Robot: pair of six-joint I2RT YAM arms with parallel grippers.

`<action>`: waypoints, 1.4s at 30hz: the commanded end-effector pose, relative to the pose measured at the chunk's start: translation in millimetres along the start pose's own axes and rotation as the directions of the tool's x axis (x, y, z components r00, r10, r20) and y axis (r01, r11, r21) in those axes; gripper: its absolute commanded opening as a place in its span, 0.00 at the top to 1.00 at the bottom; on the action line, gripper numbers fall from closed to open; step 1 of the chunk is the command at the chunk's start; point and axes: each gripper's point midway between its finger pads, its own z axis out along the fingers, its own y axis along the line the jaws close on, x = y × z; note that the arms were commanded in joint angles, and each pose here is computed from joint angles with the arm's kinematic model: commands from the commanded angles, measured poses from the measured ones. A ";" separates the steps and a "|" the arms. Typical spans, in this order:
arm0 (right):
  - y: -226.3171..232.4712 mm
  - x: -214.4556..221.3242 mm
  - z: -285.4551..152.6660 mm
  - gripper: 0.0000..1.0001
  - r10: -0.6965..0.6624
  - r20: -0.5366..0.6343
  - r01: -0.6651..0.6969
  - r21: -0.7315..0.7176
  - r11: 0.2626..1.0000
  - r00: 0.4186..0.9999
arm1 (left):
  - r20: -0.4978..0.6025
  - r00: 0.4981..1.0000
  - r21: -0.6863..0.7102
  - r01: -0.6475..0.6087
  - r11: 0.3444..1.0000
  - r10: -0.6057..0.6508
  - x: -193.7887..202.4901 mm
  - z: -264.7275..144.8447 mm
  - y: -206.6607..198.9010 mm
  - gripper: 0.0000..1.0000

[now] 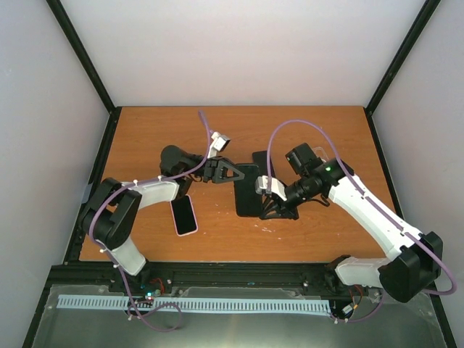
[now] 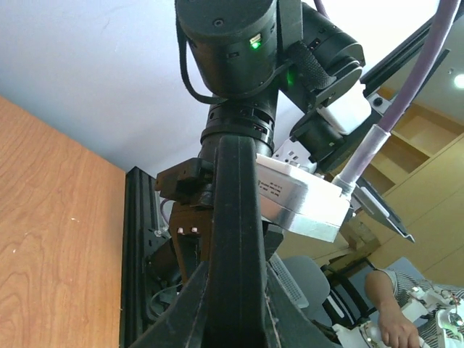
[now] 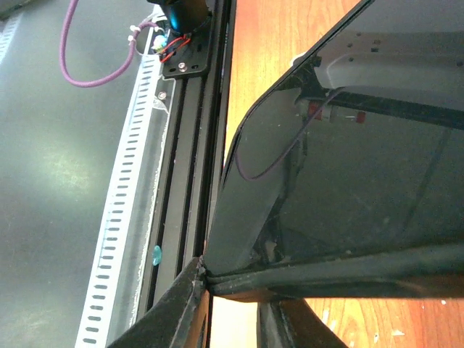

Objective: Take the phone out of the phone case
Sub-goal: Remove the phone case from the phone.

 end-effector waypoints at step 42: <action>-92.8 -121.2 -88.1 0.87 0.146 0.470 -0.229 0.124 0.966 0.871 | -0.260 0.962 0.092 0.109 0.990 -0.082 34.8 35.2 -35.5 1.00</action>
